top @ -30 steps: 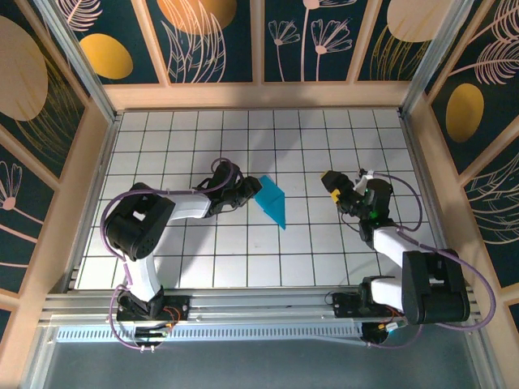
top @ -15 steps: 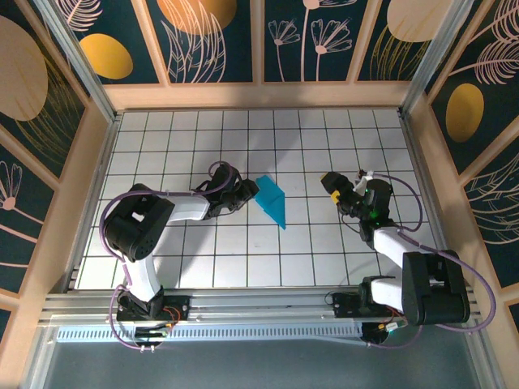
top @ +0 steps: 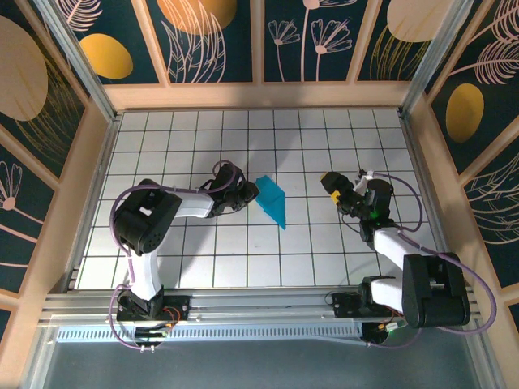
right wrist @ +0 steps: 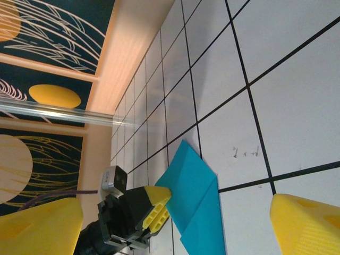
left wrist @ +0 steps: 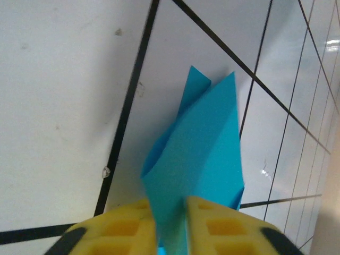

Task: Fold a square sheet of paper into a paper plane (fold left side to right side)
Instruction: Pick up the paper from the center of the table, then place the paper at the center of the table.

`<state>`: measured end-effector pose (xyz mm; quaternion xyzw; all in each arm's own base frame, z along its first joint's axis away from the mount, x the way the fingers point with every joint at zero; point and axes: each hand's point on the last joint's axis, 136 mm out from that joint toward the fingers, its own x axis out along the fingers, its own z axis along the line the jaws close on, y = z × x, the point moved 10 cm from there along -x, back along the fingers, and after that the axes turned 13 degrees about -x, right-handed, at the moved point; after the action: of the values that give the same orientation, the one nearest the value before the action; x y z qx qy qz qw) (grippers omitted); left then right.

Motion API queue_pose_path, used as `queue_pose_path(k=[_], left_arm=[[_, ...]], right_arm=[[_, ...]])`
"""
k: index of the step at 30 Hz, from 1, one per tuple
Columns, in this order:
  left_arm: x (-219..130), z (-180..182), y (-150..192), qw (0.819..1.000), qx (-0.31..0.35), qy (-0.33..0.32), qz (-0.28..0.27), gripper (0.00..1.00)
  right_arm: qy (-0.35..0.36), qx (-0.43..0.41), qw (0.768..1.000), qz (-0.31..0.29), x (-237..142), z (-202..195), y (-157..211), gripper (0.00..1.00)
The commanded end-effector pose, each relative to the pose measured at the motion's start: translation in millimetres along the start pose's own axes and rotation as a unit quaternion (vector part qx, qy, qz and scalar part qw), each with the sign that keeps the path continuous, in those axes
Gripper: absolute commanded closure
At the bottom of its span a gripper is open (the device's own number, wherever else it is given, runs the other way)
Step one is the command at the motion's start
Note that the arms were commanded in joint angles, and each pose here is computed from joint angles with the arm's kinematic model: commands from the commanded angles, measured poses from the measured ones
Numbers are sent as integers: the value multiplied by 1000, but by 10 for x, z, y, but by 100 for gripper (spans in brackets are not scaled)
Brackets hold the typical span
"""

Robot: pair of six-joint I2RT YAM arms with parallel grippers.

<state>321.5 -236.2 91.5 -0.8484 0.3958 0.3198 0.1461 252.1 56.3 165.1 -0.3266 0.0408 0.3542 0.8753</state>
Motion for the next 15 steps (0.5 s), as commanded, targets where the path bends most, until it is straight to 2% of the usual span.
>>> queue_pose_path(k=[1, 4, 9, 15], left_arm=[[-62, -206, -17, 999, 34, 33, -3, 90], [-208, -297, -17, 996, 78, 51, -10, 100], [-607, -415, -21, 978, 165, 127, 2, 100], [-1120, -356, -10, 942, 237, 232, 50, 100]], right_arm=[[-23, -33, 999, 13, -10, 66, -36, 9], [-44, -61, 996, 42, 32, 113, -54, 10], [-93, -108, 985, 93, 134, 186, -26, 17], [-185, -162, 957, 156, 384, 383, 146, 17]])
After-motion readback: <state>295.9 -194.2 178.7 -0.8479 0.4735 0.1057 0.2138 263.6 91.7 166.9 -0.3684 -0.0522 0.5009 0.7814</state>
